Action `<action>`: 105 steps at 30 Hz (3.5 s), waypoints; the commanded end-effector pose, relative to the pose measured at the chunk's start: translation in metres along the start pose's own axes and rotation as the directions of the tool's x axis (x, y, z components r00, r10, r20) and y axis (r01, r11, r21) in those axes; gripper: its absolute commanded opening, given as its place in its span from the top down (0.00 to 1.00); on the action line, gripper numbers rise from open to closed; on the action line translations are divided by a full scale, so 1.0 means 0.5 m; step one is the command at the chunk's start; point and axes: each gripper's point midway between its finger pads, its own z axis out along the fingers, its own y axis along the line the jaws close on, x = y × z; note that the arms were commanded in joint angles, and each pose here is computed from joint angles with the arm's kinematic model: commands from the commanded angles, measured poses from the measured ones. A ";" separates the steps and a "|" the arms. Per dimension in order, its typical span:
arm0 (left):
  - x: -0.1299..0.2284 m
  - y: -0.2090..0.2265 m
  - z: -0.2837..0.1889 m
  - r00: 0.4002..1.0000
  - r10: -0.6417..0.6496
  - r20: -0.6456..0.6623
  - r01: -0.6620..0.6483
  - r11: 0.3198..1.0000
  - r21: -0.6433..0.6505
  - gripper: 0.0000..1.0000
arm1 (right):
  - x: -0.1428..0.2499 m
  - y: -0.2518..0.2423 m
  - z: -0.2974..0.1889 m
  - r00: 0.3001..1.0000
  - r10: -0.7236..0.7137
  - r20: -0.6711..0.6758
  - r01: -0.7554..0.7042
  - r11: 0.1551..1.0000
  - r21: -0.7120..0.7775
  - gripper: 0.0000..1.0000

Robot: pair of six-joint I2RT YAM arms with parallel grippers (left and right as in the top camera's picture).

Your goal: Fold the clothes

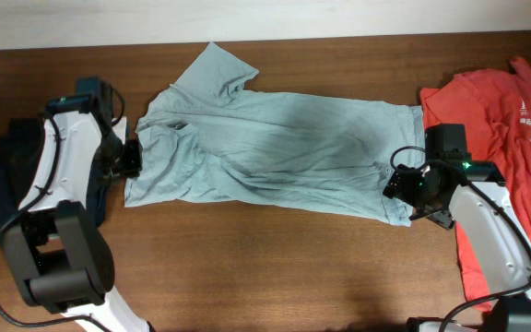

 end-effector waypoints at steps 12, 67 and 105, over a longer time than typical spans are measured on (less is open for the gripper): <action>0.040 -0.008 0.114 1.000 -0.018 -0.018 0.018 1.000 0.016 0.77 | -0.001 -0.013 -0.005 1.000 0.010 -0.002 -0.010 1.000 0.029 0.00; 0.107 0.097 0.190 0.986 -0.155 -0.070 0.151 0.987 -0.058 1.00 | 0.061 0.040 0.054 0.939 -0.259 -0.227 0.192 0.941 -0.281 0.40; 0.094 0.104 0.175 0.986 -0.156 -0.058 0.152 0.986 -0.070 0.99 | 0.109 -0.142 0.116 0.931 0.099 -0.350 -0.071 0.993 0.092 0.89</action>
